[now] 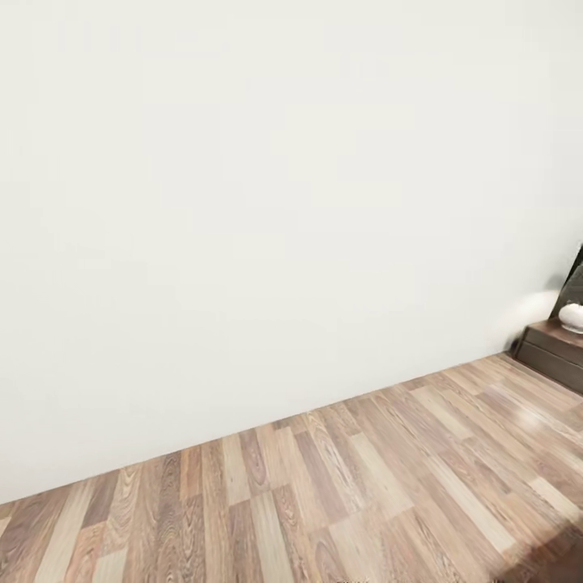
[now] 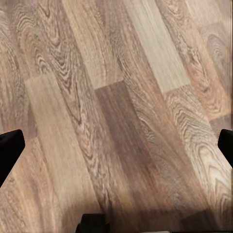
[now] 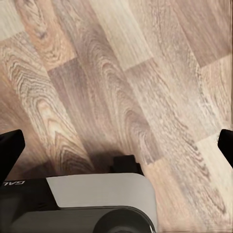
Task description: In the bedroom, move the book from the bed onto either nightstand, and place the two sandals side by side next to the bed.
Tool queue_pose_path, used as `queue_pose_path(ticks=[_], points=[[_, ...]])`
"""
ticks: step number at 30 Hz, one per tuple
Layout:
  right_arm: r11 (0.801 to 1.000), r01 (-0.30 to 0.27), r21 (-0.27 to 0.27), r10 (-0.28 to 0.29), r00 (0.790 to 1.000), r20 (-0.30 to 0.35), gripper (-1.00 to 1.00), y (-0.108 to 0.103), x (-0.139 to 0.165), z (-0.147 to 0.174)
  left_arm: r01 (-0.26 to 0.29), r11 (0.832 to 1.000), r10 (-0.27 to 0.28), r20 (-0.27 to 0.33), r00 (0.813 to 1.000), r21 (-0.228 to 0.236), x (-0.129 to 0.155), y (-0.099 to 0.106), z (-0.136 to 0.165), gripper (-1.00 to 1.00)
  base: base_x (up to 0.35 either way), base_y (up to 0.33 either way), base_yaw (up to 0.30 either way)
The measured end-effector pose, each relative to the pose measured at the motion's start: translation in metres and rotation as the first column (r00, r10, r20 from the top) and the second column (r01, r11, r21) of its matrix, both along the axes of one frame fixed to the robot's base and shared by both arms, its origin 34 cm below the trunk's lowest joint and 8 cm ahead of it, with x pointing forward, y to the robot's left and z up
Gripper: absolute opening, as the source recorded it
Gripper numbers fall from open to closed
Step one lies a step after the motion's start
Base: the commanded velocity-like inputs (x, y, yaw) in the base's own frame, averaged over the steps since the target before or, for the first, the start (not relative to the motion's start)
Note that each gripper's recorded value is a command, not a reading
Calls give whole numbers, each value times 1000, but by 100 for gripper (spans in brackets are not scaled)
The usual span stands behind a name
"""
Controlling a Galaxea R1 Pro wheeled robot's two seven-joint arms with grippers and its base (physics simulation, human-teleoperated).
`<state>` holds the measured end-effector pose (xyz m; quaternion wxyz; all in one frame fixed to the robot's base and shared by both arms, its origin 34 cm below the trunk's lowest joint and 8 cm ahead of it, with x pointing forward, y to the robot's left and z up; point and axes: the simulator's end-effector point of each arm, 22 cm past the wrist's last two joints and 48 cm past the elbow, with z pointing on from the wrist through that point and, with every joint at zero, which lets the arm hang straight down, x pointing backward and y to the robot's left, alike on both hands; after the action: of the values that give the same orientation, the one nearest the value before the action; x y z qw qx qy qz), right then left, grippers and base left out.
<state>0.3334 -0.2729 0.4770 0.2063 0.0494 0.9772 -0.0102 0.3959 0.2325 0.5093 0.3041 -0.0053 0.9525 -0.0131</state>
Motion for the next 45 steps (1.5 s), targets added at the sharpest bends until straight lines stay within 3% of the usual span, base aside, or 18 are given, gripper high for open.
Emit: queue_pose_path(ticks=[45], points=[[1000,0,-1,0,1000,-1,100,1,-1,0,0,1000,0,0,1000,0,0,0,0,100,0,0,-300]])
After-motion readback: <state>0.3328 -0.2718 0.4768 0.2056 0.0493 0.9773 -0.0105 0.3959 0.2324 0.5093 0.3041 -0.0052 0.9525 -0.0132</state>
